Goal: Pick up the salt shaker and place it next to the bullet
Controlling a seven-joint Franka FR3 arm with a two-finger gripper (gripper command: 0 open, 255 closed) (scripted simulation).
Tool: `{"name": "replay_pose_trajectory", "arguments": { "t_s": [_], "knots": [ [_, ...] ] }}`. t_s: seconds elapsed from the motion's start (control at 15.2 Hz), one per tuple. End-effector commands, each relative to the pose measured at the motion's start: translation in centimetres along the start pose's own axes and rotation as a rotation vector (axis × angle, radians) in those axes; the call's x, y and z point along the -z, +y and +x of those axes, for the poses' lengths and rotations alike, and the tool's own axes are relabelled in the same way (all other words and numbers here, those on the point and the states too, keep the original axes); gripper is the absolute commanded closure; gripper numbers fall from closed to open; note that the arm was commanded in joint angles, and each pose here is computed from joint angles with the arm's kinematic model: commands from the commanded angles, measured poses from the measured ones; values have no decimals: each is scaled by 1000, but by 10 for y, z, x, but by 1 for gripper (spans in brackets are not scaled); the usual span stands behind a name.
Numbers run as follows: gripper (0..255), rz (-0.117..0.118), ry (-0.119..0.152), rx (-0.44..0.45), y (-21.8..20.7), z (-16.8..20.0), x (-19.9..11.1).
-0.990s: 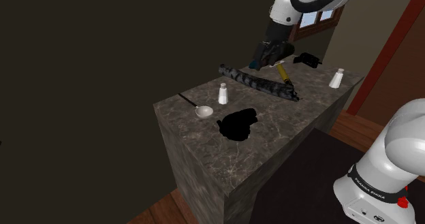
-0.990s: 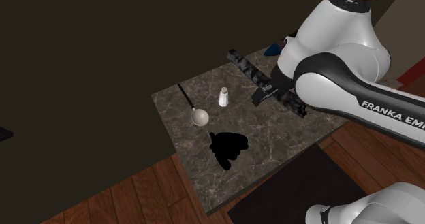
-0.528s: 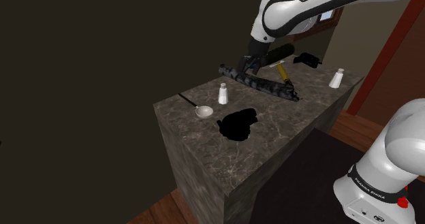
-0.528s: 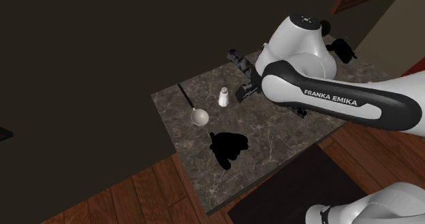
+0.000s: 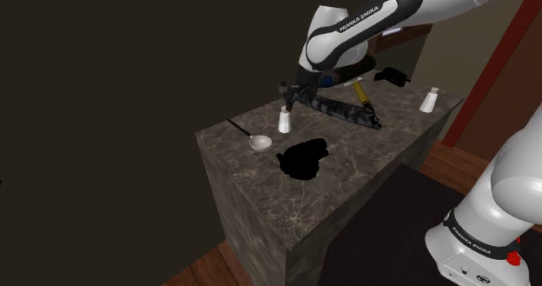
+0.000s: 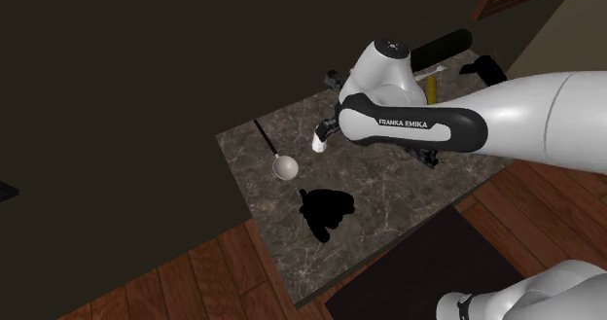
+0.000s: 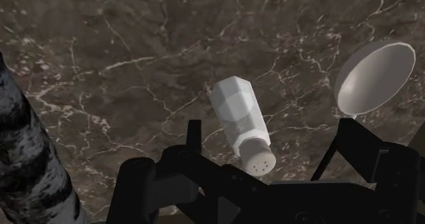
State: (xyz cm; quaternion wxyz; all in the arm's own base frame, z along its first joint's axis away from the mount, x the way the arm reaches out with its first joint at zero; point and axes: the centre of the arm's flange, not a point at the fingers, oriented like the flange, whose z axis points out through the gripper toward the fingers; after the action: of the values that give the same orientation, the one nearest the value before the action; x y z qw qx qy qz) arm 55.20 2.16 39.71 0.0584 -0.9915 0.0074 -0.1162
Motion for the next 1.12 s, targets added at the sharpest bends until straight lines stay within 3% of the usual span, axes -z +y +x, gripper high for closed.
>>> {"name": "replay_pose_trajectory", "arguments": {
  "t_s": [0.0, 0.59, 1.06],
  "knots": [
    [0, 3, 8, 2, 2, 17, -20],
    [0, 5, 12, 3, 2, 26, -71],
    [0, 5, 12, 3, 2, 26, -71]
  ]
}}
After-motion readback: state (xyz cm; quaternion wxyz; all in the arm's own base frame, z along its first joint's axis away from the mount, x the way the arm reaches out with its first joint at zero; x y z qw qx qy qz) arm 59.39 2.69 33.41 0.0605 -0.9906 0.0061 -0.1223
